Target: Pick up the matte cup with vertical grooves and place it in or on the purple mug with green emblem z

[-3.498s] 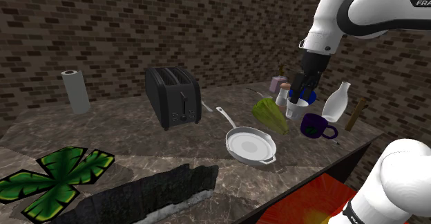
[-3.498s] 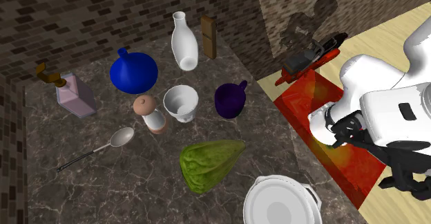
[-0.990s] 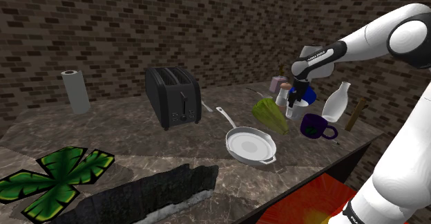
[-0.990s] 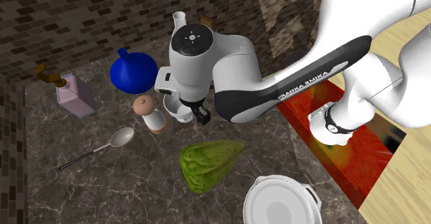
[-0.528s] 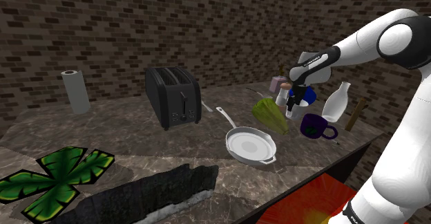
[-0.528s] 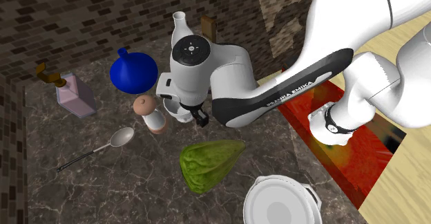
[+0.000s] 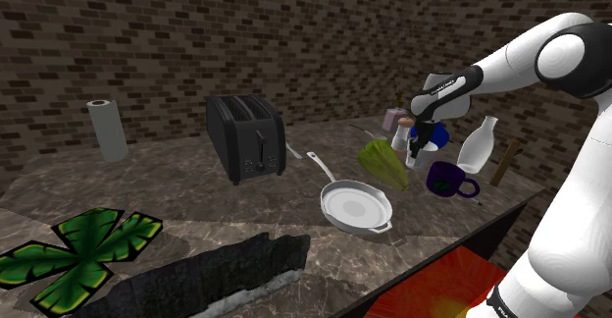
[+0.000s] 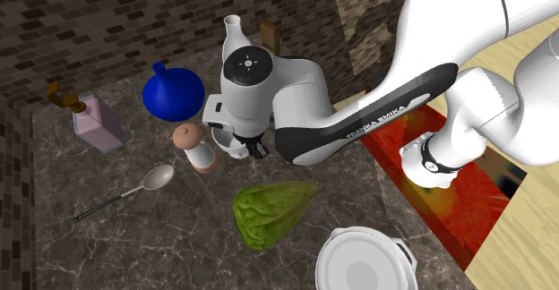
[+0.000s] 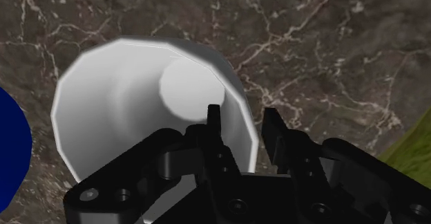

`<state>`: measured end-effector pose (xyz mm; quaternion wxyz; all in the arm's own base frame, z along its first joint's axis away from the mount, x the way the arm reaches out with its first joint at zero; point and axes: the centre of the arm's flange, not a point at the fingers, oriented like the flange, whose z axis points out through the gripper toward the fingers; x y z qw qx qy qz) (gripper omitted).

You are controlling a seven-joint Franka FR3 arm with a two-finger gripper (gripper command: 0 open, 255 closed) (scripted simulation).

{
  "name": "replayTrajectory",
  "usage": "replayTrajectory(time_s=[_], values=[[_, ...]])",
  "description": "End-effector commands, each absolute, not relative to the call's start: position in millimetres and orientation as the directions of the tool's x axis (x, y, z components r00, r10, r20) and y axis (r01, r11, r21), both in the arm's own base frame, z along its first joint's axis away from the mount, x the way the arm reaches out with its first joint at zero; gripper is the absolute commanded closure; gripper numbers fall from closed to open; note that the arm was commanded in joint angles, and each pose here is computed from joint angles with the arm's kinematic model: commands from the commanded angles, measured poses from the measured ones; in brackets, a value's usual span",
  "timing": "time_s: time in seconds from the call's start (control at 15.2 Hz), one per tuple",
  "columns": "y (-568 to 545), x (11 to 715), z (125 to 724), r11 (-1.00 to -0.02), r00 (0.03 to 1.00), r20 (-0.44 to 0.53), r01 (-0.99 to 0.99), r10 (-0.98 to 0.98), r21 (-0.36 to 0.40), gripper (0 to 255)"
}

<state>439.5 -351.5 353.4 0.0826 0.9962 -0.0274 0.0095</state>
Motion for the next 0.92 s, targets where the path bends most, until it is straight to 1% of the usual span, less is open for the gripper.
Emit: replayTrajectory(time_s=[0.0,0.46,0.86], values=[[-351,439,353,-0.985,0.998,0.024,-0.056,-0.053,0.164,255],[-351,439,353,-0.985,0.998,0.024,-0.056,-0.053,0.164,255],[-351,439,385,-0.985,0.998,0.024,-0.056,-0.053,0.164,255]])
